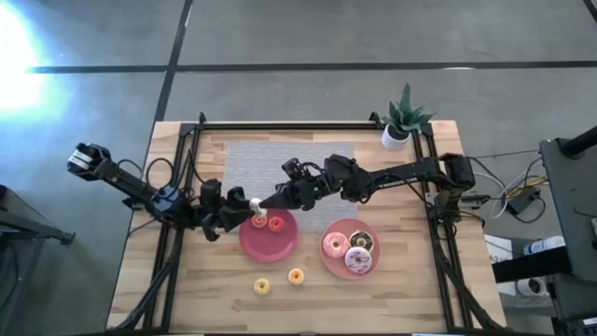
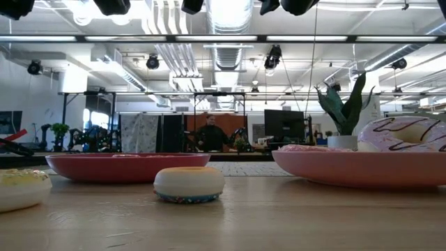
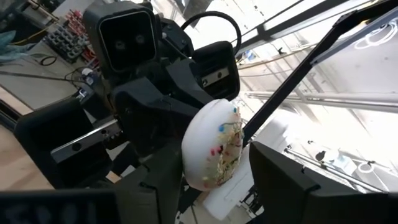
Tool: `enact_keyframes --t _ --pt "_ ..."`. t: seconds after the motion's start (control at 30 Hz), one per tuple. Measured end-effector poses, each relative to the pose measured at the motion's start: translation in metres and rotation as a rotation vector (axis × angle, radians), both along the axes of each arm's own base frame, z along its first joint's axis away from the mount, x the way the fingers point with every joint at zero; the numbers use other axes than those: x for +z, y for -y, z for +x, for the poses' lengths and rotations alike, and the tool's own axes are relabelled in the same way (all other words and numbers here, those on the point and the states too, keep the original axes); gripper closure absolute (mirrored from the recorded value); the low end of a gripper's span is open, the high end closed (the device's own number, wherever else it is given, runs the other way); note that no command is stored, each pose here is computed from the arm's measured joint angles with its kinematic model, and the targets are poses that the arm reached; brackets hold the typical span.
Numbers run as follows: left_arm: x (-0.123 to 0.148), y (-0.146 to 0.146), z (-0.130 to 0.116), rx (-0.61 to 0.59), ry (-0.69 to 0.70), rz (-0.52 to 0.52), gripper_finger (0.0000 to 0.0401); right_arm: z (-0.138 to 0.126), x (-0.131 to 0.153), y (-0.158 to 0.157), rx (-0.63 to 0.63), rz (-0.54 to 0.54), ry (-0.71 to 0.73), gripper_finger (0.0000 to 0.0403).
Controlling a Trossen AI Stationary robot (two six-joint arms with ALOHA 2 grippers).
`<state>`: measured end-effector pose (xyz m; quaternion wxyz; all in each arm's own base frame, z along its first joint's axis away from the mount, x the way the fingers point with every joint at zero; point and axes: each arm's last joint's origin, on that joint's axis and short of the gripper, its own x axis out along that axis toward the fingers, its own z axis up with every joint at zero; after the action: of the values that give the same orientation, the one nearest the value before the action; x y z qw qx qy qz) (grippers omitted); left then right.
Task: Pick & Place donuts
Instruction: Put the white small donut on the dark pink plate
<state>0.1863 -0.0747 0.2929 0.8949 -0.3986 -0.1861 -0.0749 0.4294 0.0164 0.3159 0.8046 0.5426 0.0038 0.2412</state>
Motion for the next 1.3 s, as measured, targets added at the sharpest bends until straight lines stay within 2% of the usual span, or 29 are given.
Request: enact_keyframes --t 0.43,0.53,0.7,0.83,0.93,1.17,1.3 --pt "-0.004 0.0 0.001 0.039 -0.041 0.029 0.0375 0.001 -0.004 0.006 -0.014 -0.016 -0.05 0.0384" --pt "-0.006 -0.001 0.002 0.059 -0.06 0.032 0.0392 0.001 -0.007 0.01 -0.014 -0.026 -0.097 0.0355" --pt "-0.013 -0.001 0.004 0.088 -0.132 0.026 0.0396 0.0 -0.012 0.017 0.02 -0.048 -0.161 0.0287" --pt "-0.028 0.0 0.007 0.093 -0.277 -0.025 0.0396 -0.003 -0.018 0.024 0.029 -0.094 -0.256 0.0244" --pt "-0.044 0.0 0.007 0.074 -0.418 -0.109 0.0396 -0.01 -0.023 0.029 0.011 -0.146 -0.372 0.0225" --pt "-0.089 -0.001 -0.003 0.066 -0.809 -0.319 0.0396 -0.035 -0.021 0.034 -0.077 -0.319 -0.568 0.0216" --pt "-0.099 -0.002 -0.009 0.041 -0.933 -0.374 0.0396 -0.042 -0.016 0.035 -0.103 -0.369 -0.59 0.0216"
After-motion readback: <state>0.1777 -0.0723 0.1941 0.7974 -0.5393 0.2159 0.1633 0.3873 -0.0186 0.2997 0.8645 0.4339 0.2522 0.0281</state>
